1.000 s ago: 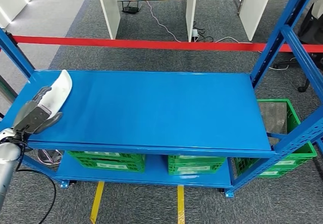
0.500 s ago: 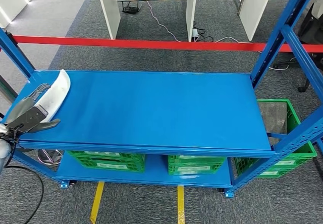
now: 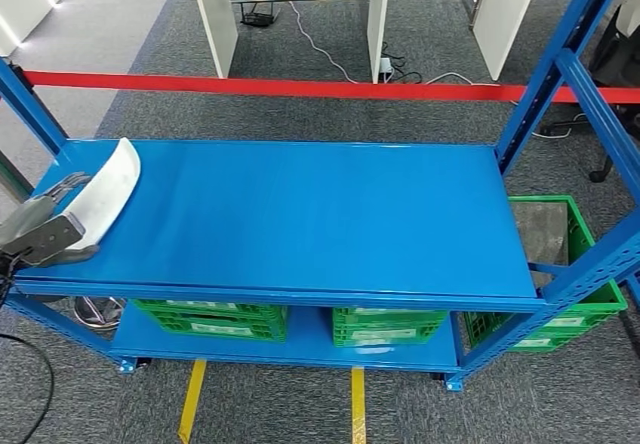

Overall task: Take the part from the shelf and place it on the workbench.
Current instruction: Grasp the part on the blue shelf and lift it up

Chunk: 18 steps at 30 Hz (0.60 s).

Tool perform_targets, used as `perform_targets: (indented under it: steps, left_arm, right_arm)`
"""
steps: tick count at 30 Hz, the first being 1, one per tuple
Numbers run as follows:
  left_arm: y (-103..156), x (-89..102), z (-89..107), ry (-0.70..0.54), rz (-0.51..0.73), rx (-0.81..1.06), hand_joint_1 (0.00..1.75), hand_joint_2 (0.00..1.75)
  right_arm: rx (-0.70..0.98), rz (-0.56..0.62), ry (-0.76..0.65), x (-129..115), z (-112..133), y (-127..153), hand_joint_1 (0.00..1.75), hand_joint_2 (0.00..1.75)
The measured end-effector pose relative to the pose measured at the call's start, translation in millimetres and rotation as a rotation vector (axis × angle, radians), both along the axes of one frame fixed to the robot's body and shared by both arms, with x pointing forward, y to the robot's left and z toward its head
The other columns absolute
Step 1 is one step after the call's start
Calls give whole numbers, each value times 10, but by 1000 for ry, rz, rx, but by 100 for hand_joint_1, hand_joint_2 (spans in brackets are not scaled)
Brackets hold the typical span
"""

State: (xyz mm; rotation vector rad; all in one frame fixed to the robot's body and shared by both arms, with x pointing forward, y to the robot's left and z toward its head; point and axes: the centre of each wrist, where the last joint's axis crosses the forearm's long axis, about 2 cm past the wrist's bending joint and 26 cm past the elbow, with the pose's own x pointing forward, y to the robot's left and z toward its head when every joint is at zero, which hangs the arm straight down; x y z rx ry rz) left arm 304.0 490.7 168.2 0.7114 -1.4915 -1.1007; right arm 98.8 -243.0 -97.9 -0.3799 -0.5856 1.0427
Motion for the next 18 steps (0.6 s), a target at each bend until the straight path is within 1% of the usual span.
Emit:
perform_targets:
  steps: [4, 10, 18]
  left_arm:
    - [31, -55, -6, 14, 6, 13, 0, 175]
    - [29, -81, 0, 21, 13, 22, 0, 175]
    - [32, -161, -10, 74, 7, 30, 0, 175]
  right_arm:
    - [1, -5, 1, -4, -1, -2, 0, 0]
    - [3, -7, 0, -4, -1, 3, 0, 0]
    - [4, -13, -1, -2, 0, 2, 0, 0]
